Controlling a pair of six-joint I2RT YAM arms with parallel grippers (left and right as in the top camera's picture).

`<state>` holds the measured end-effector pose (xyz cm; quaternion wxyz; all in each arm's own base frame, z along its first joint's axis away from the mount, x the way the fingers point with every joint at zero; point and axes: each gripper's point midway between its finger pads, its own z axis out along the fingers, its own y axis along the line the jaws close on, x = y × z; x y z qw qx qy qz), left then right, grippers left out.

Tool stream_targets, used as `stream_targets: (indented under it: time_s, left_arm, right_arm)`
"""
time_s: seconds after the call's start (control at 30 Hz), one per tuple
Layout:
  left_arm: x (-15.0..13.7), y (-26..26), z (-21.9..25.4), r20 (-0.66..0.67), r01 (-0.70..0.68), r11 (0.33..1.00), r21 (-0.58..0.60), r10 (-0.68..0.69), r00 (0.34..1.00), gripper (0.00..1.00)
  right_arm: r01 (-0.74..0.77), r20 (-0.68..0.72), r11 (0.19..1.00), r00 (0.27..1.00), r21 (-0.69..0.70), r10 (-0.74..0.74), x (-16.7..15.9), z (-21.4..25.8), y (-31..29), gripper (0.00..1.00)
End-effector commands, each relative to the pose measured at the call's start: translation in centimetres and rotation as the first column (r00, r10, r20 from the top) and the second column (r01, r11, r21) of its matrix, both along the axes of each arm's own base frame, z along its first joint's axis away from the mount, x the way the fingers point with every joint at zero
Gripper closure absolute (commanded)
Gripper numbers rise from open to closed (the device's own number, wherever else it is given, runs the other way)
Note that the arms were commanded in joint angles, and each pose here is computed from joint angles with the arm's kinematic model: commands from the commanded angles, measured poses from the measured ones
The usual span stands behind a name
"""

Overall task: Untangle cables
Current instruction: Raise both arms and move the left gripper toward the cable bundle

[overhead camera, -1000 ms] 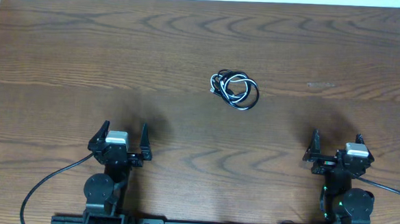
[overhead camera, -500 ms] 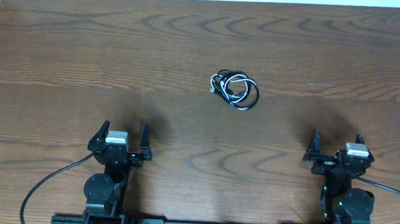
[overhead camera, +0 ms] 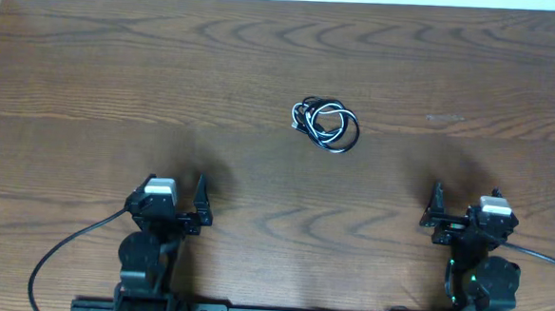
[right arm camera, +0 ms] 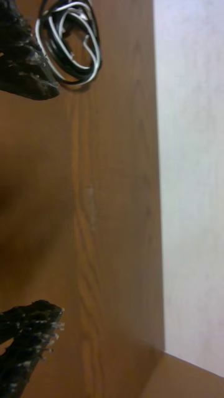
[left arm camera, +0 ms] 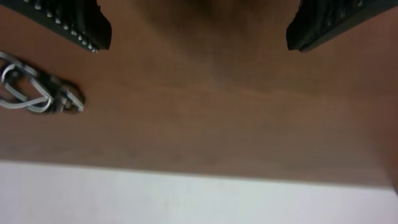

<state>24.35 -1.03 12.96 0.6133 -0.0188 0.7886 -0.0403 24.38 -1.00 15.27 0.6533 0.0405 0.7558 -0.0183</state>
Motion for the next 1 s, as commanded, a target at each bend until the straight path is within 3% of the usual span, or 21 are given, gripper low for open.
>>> stream_targets:
  time_s: [0.0, 0.33, 0.43, 0.57, 0.8, 0.97]
  left_arm:
    - [0.3, -0.1, 0.2, -0.068, 0.000, 1.000, -0.015, -0.001, 0.998, 0.04]
    - [2.4, -0.6, 1.5, -0.364, 0.018, 1.000, -0.016, -0.023, 0.931, 0.04]
    - [3.0, -1.6, 2.1, -0.488, 0.055, 0.997, -0.050, -0.073, 0.870, 0.04]
    - [2.5, -2.6, 2.8, -0.681, 0.071, 0.992, -0.103, -0.122, 0.722, 0.04]
    - [-0.2, -2.5, 2.0, -0.808, 0.010, 0.992, -0.123, -0.106, 0.579, 0.04]
    - [-0.3, -2.5, 2.0, -0.812, 0.009, 0.992, -0.123, -0.106, 0.575, 0.04]
  right_arm:
    - [0.010, -0.026, 1.000, 1.000, 0.010, -0.010, 0.1, 1.5, -0.1, 0.01]
    - [-0.017, -0.263, 1.000, 0.965, 0.005, 0.018, 2.3, 2.0, 0.6, 0.01]
    - [-0.034, -0.373, 0.999, 0.927, 0.019, 0.039, 3.1, 1.7, 1.0, 0.01]
    - [-0.022, -0.579, 0.999, 0.815, 0.025, 0.033, 3.8, 0.9, 1.1, 0.01]
    - [-0.066, -0.681, 0.995, 0.725, 0.079, 0.102, 4.7, 1.0, 2.5, 0.01]
    - [-0.092, -0.679, 0.989, 0.720, 0.112, 0.144, 4.7, 0.9, 3.2, 0.01]
